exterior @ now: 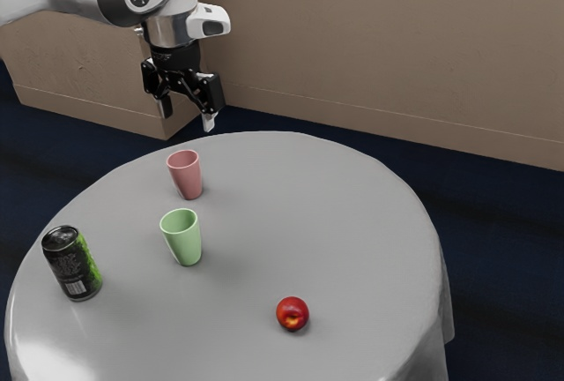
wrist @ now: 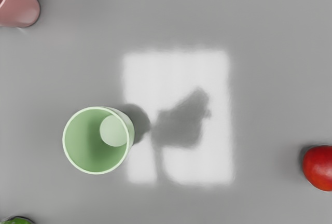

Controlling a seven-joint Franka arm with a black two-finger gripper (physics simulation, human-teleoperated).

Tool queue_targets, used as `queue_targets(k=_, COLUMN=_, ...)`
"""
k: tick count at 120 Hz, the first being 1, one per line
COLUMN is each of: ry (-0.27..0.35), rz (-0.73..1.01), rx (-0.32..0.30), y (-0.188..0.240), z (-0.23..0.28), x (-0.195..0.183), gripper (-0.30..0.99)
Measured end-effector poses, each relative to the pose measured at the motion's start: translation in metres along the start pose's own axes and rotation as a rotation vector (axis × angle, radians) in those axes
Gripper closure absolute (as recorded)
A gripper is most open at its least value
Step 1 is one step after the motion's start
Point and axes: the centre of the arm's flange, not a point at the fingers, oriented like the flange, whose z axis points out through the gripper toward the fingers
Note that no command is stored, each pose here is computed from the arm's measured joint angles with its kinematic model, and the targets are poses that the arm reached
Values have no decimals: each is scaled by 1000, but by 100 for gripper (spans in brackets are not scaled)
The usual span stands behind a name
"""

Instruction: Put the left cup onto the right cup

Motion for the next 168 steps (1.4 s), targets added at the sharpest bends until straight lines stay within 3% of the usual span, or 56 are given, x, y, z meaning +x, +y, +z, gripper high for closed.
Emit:
queue_targets(k=74, ry=-4, rz=-13, rx=-2, y=-7, z=6, x=3, gripper=0)
queue_targets(k=168, ry=-61, rz=-114, rx=-48, y=-57, z=77, x=38, gripper=0)
